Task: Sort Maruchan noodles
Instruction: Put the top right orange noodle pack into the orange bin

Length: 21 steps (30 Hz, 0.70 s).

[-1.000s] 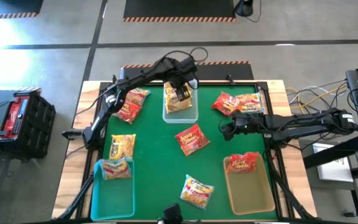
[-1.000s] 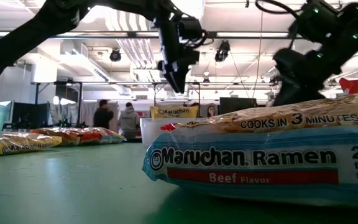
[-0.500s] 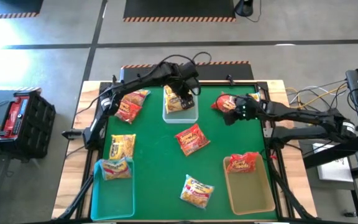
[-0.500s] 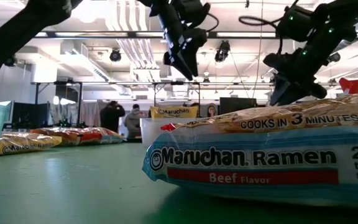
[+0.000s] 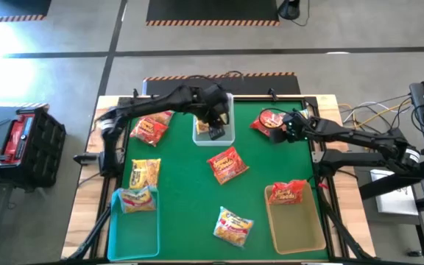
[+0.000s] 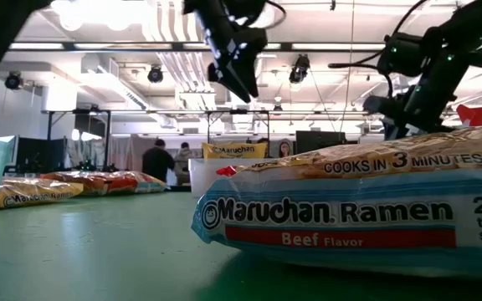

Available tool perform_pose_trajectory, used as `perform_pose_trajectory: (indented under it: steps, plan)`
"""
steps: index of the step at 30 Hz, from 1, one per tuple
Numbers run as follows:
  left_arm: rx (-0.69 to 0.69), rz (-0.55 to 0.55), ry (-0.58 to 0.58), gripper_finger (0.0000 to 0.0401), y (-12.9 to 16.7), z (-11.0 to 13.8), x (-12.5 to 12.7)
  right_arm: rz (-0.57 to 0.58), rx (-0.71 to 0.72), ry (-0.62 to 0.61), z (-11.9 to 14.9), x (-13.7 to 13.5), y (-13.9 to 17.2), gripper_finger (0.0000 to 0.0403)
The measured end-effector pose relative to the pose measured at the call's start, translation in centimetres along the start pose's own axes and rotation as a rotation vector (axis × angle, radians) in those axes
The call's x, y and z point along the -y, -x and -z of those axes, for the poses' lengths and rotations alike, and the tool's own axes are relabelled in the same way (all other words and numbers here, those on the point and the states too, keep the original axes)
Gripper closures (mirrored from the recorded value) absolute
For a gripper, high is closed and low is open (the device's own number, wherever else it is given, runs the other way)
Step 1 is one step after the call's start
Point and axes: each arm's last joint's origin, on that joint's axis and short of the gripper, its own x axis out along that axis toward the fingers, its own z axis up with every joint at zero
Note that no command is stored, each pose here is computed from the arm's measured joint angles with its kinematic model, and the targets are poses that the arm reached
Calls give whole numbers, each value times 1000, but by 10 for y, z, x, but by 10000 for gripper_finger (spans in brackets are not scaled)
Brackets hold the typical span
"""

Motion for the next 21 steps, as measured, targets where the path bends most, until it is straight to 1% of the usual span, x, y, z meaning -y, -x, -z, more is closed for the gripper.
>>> perform_pose_trajectory:
  steps: [6, 10, 13, 15, 18, 20, 21]
  plan:
    - [171, 11, 102, 231, 21, 32, 11, -16, -6, -163, 10, 5, -6, 229]
    - [248, -47, 165, 231, 31, 56, 20, -122, 70, -294, 13, 5, -7, 229]
    - [310, -79, 217, 231, 36, 72, 26, -153, 117, -408, 19, 12, -14, 229]
    - [354, -78, 274, 231, 40, 82, 27, -176, 124, -495, 25, 16, -20, 229]
    - [426, -71, 343, 231, 45, 94, 28, -223, 129, -582, 35, 20, -29, 229]
    - [477, -71, 374, 231, 50, 100, 28, -248, 186, -635, 38, 20, -31, 229]
    - [487, -71, 383, 231, 53, 103, 27, -239, 221, -659, 39, 21, -32, 229]
